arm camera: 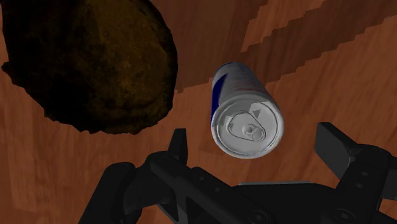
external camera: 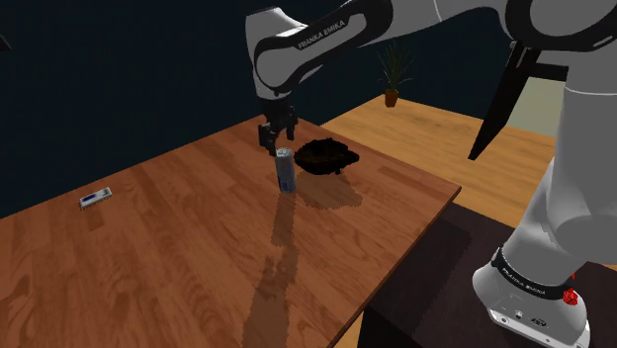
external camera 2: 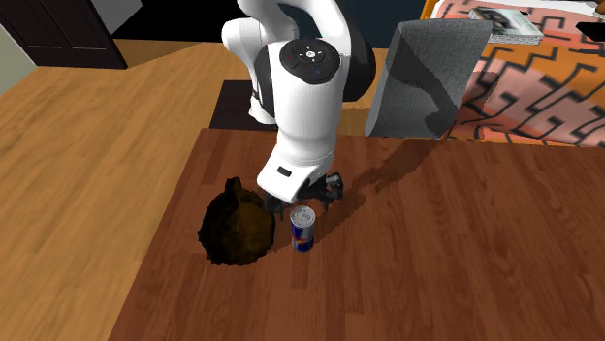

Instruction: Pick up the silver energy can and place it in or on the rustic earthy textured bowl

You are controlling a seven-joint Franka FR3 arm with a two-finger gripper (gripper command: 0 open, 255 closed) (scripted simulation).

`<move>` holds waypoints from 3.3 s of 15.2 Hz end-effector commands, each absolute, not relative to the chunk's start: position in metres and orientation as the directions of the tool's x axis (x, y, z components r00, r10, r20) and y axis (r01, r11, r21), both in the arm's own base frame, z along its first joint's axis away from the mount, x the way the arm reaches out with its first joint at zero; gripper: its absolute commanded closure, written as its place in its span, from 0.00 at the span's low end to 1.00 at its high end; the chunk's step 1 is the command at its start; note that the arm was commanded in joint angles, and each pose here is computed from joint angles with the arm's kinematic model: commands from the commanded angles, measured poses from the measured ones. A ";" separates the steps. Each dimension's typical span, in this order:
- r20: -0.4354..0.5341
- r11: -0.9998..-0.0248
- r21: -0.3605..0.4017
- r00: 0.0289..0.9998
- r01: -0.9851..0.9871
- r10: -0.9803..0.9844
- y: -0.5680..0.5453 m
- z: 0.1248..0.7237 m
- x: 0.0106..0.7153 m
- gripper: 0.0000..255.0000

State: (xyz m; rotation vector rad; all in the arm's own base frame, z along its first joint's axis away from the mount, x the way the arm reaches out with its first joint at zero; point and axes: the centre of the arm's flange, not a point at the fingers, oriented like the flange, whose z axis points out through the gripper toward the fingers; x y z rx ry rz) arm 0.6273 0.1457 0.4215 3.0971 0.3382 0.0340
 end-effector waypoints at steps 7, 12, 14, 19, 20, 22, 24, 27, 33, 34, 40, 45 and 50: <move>0.015 -0.975 0.032 0.975 0.219 0.220 0.148 0.376 0.638 0.00; 0.015 -0.975 0.032 0.975 0.219 0.220 0.148 0.376 0.638 0.00; 0.015 -0.975 0.032 0.975 0.219 0.220 0.148 0.376 0.638 0.00; 0.015 -0.975 0.032 0.975 0.219 0.220 0.148 0.376 0.638 1.00; 0.015 -0.975 0.032 0.975 0.219 0.220 0.148 0.376 0.637 1.00; 0.015 -0.975 0.031 0.975 0.219 0.220 0.149 0.376 0.637 1.00; 0.015 -0.975 0.031 0.975 0.219 0.220 0.149 0.376 0.637 1.00; 0.015 -0.975 0.032 0.975 0.219 0.220 0.148 0.387 0.638 1.00; 0.015 -0.975 0.032 0.975 0.219 0.220 0.148 0.401 0.638 0.00; 0.088 -0.976 0.011 0.972 0.216 0.217 0.140 0.410 0.619 0.00; 0.299 -0.975 -0.050 0.935 0.215 0.191 0.117 0.412 0.563 0.00; 0.299 -0.975 -0.050 0.935 0.215 0.191 0.120 0.389 0.570 0.00; 0.299 -0.975 -0.050 0.935 0.215 0.191 0.120 0.389 0.570 0.00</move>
